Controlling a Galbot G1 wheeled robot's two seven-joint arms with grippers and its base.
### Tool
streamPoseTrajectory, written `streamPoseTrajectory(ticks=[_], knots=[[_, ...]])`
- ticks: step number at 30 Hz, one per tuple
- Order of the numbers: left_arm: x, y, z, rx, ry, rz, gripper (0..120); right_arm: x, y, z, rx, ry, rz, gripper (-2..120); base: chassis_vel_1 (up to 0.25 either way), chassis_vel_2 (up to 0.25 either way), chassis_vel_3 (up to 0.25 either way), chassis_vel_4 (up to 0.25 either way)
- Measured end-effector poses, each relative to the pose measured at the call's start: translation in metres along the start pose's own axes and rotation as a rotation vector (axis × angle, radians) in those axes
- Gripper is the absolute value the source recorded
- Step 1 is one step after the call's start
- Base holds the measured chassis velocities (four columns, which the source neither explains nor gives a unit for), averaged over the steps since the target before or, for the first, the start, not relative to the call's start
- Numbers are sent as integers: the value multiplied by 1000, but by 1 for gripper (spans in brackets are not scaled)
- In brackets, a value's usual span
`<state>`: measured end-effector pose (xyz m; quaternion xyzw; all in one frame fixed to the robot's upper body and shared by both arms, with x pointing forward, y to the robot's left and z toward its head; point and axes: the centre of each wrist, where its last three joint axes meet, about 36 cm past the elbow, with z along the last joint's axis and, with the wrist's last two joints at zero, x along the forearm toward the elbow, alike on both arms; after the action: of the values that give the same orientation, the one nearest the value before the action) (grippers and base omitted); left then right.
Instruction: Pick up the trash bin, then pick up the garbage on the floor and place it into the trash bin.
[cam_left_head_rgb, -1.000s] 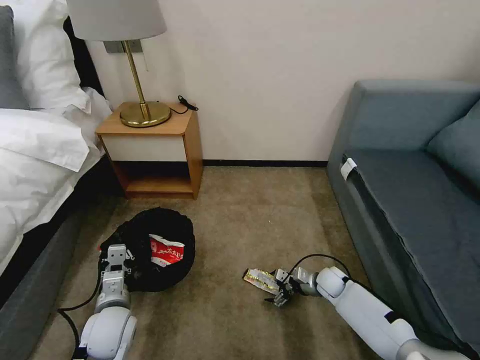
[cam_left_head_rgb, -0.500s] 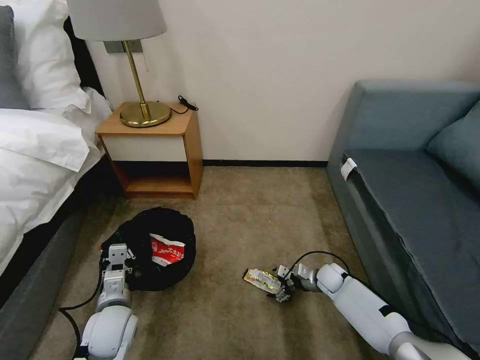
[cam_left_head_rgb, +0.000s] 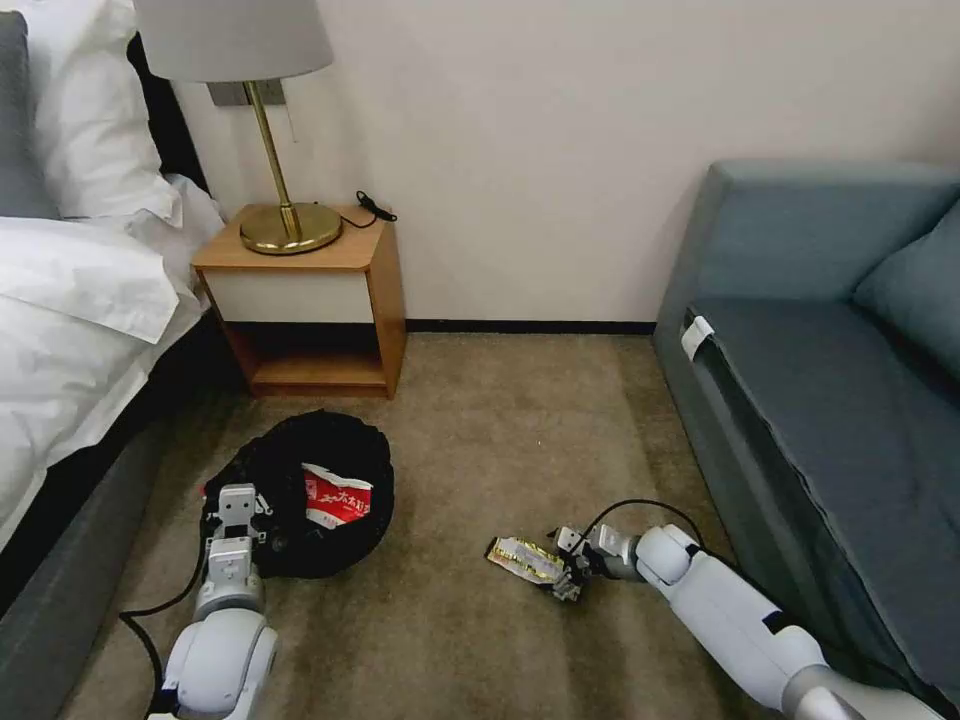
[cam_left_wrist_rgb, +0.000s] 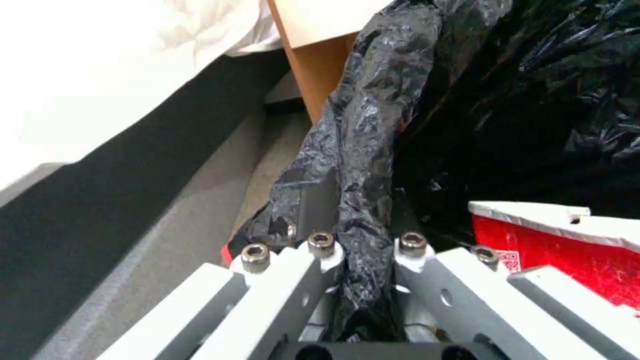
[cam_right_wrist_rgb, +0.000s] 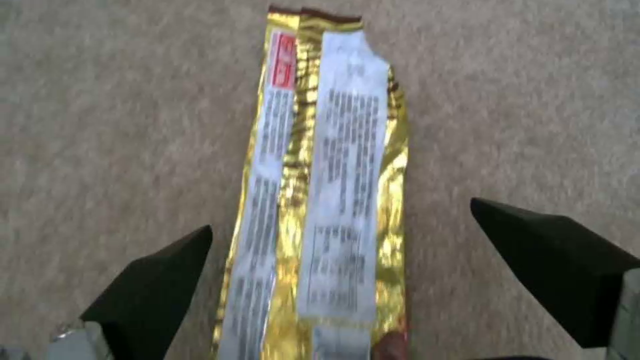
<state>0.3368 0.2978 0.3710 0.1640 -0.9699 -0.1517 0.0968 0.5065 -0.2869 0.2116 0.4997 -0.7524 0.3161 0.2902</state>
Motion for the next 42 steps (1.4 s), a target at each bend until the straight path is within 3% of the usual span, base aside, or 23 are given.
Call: streamPoseTrajectory(ticks=[6,17,34,36,42], knots=[[2,0,-4,-6,-1,-17,0,9,10,5,96,80,97,100,0,0,0,0],[-1,-1,6,-4,18,-18,0,3,26,5,70,88,172,100,0,0,0,0],[-1,-2,12,6,28,-18,0,-24,7,-17,65,49,205,100,0,0,0,0],[-1,-2,12,7,28,-19,0,-25,6,-17,64,48,205,98,0,0,0,0],[-1,-3,12,10,26,-19,0,-25,5,-14,59,48,202,75,0,0,0,0]])
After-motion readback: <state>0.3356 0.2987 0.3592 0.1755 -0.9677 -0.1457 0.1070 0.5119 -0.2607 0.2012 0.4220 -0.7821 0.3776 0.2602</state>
